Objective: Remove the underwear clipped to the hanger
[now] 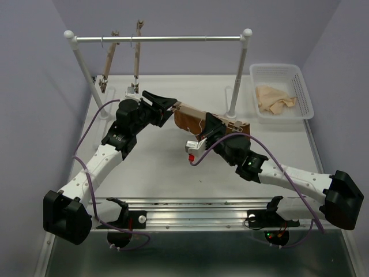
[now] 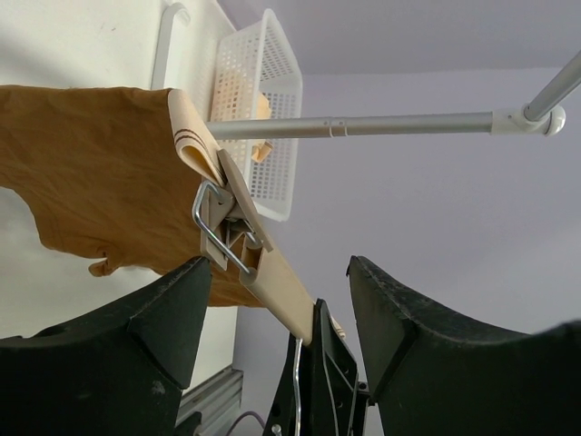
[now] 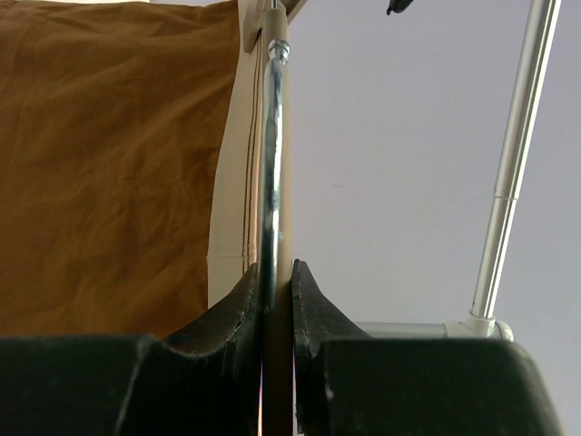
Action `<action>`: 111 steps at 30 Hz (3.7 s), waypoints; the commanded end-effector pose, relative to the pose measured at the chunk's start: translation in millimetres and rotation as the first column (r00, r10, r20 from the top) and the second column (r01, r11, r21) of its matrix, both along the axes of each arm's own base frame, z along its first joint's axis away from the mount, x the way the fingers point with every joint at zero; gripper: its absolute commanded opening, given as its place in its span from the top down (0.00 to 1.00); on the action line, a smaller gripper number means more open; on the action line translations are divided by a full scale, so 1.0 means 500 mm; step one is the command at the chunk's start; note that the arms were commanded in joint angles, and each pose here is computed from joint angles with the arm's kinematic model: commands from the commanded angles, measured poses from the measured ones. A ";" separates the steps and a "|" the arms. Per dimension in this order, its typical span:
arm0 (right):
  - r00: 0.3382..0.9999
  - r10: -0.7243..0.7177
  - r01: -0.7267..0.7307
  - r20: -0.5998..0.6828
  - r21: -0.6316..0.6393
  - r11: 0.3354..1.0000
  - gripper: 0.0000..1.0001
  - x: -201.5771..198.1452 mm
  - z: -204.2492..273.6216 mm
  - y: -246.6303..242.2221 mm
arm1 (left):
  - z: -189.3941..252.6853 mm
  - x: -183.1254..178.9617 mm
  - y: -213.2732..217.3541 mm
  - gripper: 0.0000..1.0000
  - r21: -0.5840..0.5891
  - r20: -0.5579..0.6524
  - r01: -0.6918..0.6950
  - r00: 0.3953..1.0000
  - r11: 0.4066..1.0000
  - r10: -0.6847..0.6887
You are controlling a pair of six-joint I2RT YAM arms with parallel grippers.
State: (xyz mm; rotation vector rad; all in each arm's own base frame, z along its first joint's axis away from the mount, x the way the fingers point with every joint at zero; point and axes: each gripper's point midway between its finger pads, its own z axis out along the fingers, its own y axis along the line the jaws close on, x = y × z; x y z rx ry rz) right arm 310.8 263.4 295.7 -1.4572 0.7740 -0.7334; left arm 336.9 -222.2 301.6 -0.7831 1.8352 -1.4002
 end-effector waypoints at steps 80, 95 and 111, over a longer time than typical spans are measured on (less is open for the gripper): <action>0.989 0.145 -0.145 -0.013 0.018 0.989 0.99 -0.047 -0.038 0.081 | -0.027 -0.041 0.034 0.95 0.191 -0.233 0.033 0.972 0.981 0.013; 0.992 0.125 -0.125 -0.013 0.012 0.992 0.99 -0.046 -0.037 0.078 | -0.011 -0.025 0.041 0.35 0.201 -0.202 -0.001 0.979 0.980 0.043; 0.993 0.116 -0.116 -0.016 0.000 0.993 0.99 -0.046 -0.041 0.073 | -0.008 -0.038 0.052 0.50 0.175 -0.196 -0.026 0.979 0.984 0.061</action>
